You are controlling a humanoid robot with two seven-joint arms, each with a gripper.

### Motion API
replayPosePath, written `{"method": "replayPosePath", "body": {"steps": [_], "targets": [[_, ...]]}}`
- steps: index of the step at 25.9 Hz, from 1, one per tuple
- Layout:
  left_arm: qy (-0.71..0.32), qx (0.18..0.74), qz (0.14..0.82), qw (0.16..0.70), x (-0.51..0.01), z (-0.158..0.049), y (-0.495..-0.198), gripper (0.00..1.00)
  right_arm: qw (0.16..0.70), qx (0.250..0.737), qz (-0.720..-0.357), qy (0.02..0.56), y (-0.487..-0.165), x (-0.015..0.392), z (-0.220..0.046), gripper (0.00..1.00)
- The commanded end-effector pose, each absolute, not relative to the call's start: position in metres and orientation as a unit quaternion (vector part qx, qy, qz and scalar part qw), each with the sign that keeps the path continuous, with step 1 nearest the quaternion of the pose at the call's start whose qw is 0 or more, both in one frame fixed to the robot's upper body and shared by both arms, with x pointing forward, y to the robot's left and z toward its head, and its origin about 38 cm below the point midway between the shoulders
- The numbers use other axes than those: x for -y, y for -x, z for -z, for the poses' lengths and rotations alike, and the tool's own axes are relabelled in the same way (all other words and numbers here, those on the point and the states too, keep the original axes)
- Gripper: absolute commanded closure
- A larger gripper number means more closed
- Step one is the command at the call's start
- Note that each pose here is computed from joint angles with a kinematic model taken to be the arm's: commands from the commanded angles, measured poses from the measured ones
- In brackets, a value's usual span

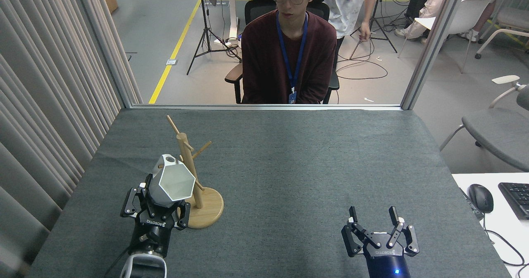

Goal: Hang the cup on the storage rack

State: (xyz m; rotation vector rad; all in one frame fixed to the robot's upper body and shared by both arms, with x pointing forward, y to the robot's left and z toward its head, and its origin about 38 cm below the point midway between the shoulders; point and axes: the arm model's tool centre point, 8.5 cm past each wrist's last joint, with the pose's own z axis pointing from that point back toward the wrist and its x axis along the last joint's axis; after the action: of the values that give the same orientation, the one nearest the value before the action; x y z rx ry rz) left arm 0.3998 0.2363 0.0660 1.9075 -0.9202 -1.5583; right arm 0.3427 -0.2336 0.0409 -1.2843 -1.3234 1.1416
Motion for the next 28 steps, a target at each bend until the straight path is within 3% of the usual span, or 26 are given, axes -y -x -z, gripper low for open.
{"method": "replayPosePath", "body": {"steps": [1, 8, 14, 20, 28], "targets": [[-0.702, 0.347, 0.571, 0.247, -0.229, -0.064, -0.398, 0.0, 0.467, 0.54, -0.466, 0.522, -0.342, 0.233, -0.041, 0.01], [-0.685, 0.355, 0.585, 0.25, -0.223, -0.048, -0.385, 0.0, 0.469, 0.537, -0.464, 0.526, -0.342, 0.235, -0.041, 0.01], [-0.643, 0.381, 0.57, 0.342, -0.241, -0.021, -0.361, 0.0, 0.46, 0.531, -0.466, 0.537, -0.341, 0.249, -0.042, 0.01], [-0.568, 0.459, 0.526, 0.436, -0.264, -0.042, -0.34, 0.0, 0.45, 0.522, -0.478, 0.544, -0.337, 0.26, -0.042, 0.01], [-0.503, 0.498, 0.531, 0.465, -0.253, -0.045, -0.315, 0.0, 0.459, 0.509, -0.491, 0.538, -0.322, 0.267, -0.029, 0.01]]}}
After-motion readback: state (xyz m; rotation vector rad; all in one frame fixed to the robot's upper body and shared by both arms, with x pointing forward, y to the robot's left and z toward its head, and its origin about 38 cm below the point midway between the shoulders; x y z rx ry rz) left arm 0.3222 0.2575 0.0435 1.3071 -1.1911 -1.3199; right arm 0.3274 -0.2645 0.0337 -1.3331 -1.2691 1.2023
